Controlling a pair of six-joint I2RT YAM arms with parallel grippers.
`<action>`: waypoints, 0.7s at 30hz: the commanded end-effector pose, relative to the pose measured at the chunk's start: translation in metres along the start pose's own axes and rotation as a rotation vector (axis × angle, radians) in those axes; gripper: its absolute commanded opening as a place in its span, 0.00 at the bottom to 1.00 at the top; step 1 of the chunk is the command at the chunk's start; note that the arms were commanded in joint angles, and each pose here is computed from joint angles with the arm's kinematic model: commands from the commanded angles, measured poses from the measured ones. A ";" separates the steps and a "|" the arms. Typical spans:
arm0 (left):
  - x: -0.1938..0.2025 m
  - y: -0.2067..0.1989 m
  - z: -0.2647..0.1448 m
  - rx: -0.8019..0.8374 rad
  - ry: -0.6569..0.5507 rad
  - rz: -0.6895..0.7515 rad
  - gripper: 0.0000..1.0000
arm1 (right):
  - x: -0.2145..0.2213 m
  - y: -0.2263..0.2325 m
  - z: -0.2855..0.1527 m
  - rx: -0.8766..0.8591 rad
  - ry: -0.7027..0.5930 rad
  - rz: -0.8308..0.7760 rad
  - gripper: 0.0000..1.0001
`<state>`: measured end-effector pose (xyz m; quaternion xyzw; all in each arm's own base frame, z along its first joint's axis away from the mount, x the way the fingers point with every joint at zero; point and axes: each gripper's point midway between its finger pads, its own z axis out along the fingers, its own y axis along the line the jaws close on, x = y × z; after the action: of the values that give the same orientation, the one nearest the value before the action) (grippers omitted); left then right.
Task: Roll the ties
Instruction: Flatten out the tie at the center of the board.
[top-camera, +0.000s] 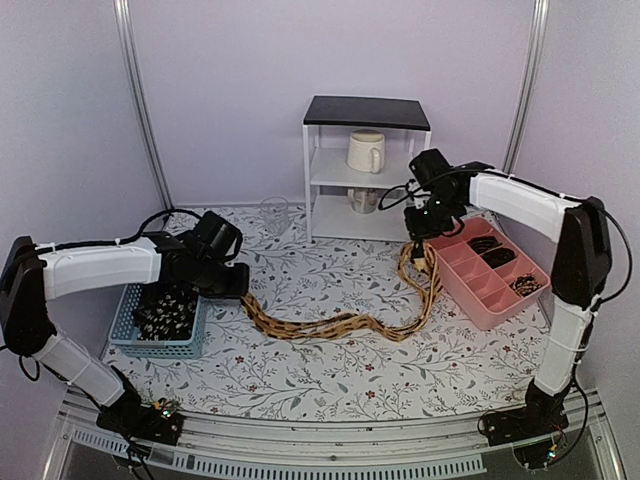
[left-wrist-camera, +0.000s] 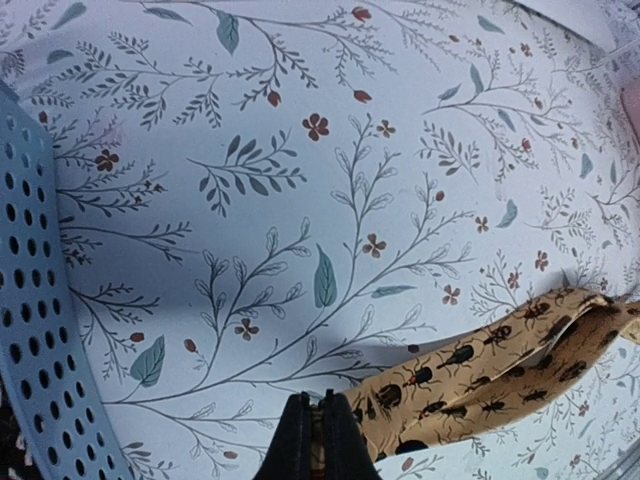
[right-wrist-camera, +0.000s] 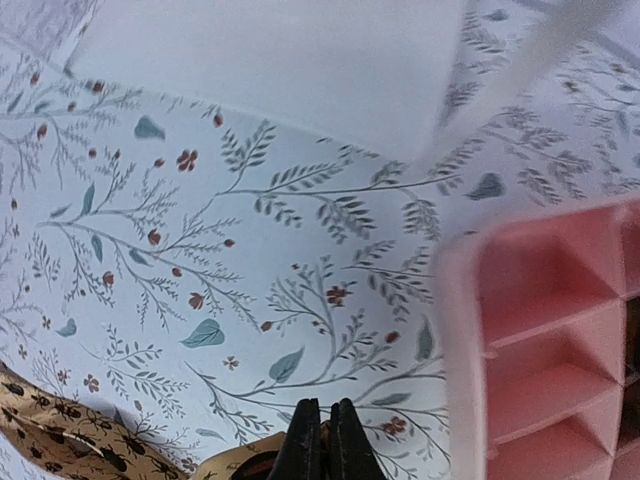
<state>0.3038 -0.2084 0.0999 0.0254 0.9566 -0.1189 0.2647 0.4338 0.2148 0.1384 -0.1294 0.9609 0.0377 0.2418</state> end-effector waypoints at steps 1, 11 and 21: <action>-0.019 0.007 -0.016 -0.036 -0.059 -0.002 0.00 | 0.001 -0.053 -0.078 0.212 -0.154 0.255 0.00; -0.017 0.017 -0.020 -0.052 -0.069 -0.022 0.00 | 0.117 -0.113 -0.145 0.369 -0.219 0.663 0.00; -0.002 0.026 -0.003 -0.081 -0.019 -0.011 0.00 | 0.205 -0.127 -0.134 0.322 -0.274 0.976 0.00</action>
<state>0.3062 -0.1902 0.1080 0.0104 0.9547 -0.0973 0.2809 0.2466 0.0390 0.1707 0.2935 0.8992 -0.0099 0.3245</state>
